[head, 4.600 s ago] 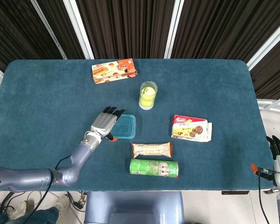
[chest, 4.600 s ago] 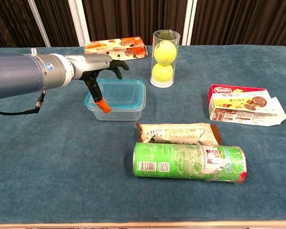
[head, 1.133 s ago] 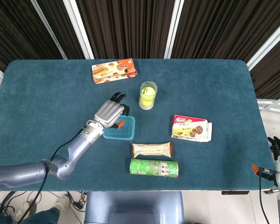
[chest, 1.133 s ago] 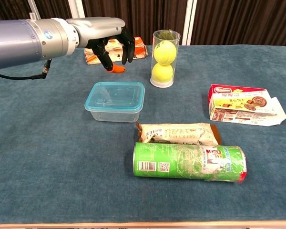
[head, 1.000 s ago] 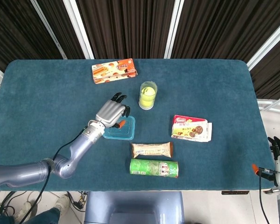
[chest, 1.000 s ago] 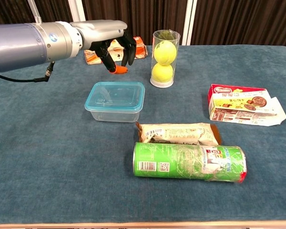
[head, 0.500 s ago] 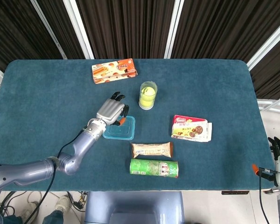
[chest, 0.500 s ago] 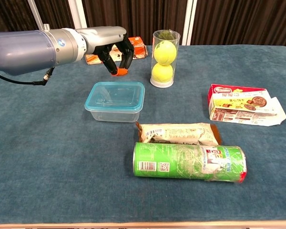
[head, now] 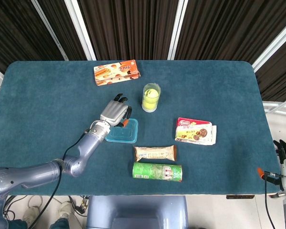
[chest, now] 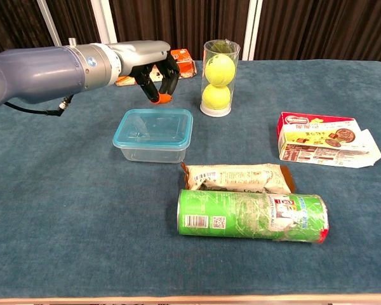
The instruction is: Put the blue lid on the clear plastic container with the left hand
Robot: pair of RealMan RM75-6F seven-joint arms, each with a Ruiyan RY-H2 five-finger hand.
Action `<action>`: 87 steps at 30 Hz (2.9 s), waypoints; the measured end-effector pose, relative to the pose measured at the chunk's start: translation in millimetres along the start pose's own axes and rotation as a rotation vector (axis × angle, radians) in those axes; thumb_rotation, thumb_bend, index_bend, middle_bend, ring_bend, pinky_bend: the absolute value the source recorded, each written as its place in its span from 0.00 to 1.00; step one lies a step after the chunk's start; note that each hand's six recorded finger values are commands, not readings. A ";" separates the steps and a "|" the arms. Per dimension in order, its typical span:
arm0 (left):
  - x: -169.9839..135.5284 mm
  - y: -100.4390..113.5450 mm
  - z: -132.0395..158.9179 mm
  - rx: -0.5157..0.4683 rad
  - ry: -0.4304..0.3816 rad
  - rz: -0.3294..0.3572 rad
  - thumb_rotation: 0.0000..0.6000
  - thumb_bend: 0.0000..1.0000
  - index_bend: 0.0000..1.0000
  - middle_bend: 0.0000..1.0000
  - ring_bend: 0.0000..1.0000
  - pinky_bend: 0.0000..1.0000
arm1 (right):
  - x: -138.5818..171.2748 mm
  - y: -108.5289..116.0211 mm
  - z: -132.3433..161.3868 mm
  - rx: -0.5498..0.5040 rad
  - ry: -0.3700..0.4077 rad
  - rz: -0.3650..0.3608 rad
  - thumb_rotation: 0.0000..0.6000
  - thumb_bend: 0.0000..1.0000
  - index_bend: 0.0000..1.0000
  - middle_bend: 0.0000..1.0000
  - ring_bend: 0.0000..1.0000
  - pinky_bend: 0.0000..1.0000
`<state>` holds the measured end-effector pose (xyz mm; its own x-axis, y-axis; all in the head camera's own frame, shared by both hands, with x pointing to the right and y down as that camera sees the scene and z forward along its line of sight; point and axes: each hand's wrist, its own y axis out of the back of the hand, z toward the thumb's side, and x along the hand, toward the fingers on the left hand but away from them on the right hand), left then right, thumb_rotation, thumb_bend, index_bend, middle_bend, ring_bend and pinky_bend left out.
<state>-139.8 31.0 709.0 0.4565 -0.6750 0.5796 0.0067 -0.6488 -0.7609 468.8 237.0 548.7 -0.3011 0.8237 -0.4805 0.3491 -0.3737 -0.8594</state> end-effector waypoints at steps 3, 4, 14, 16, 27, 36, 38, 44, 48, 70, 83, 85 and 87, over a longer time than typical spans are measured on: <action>2.8 -3.8 1.9 0.005 0.001 -0.011 1.00 0.51 0.63 0.60 0.13 0.02 | 0.3 -0.2 -0.3 0.000 -0.001 0.000 1.00 0.29 0.10 0.00 0.00 0.00; 3.6 -4.8 2.6 0.006 0.000 -0.014 1.00 0.51 0.63 0.60 0.13 0.02 | 0.4 -0.3 -0.3 0.000 -0.001 0.000 1.00 0.29 0.10 0.00 0.00 0.00; 16.2 -16.8 10.0 0.011 -0.008 -0.051 1.00 0.52 0.63 0.60 0.13 0.02 | 0.0 0.0 -0.9 0.001 -0.003 -0.002 1.00 0.29 0.10 0.00 0.00 0.00; 17.2 -17.7 12.4 0.012 -0.015 -0.051 1.00 0.52 0.63 0.60 0.13 0.02 | 0.0 -0.3 -1.0 0.001 -0.004 -0.001 1.00 0.29 0.10 0.00 0.00 0.00; 23.4 -23.3 17.6 0.017 -0.035 -0.036 1.00 0.52 0.64 0.60 0.13 0.02 | -0.1 0.0 -1.3 0.001 -0.006 -0.001 1.00 0.29 0.10 0.00 0.00 0.00; 26.4 -21.0 18.4 0.044 -0.022 -0.024 1.00 0.52 0.64 0.60 0.13 0.02 | -0.4 -0.4 -1.7 0.001 -0.007 0.002 1.00 0.29 0.10 0.00 0.00 0.00; 27.0 -20.3 19.0 0.047 -0.019 -0.021 1.00 0.52 0.64 0.60 0.13 0.02 | -0.6 -0.7 -1.8 0.001 -0.008 0.003 1.00 0.29 0.10 0.00 0.00 0.00; 28.9 -19.9 21.8 0.063 -0.015 -0.018 1.00 0.52 0.64 0.60 0.13 0.02 | -0.6 -0.8 -2.1 -0.001 -0.011 0.004 1.00 0.29 0.10 0.00 0.00 0.00; 30.2 -21.1 24.3 0.079 -0.016 -0.021 1.00 0.52 0.64 0.60 0.13 0.02 | -0.8 -0.3 -2.2 -0.001 -0.012 0.002 1.00 0.29 0.10 0.00 0.00 0.00; 32.0 -30.3 31.7 0.147 -0.019 -0.032 1.00 0.52 0.64 0.60 0.13 0.02 | -0.5 -0.4 -3.1 -0.007 -0.021 0.005 1.00 0.29 0.10 0.00 0.00 0.00; 30.9 -36.6 30.7 0.182 -0.019 -0.044 1.00 0.52 0.64 0.60 0.13 0.02 | -0.7 0.2 -3.5 -0.009 -0.020 0.002 1.00 0.29 0.10 0.00 0.00 0.00; 30.8 -37.4 30.4 0.188 -0.018 -0.045 1.00 0.52 0.64 0.60 0.13 0.02 | -0.5 0.1 -2.6 -0.009 -0.018 0.002 1.00 0.29 0.10 0.00 0.00 0.00; 30.8 -38.3 30.3 0.193 -0.018 -0.046 1.00 0.52 0.64 0.60 0.13 0.02 | -0.5 0.1 -2.6 -0.009 -0.019 0.002 1.00 0.29 0.10 0.00 0.00 0.00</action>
<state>-99.1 45.7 747.1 0.4675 -0.6389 0.6110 0.1972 -0.5984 -0.7766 471.3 237.6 549.2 -0.3171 0.8146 -0.4857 0.3576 -0.3716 -0.8568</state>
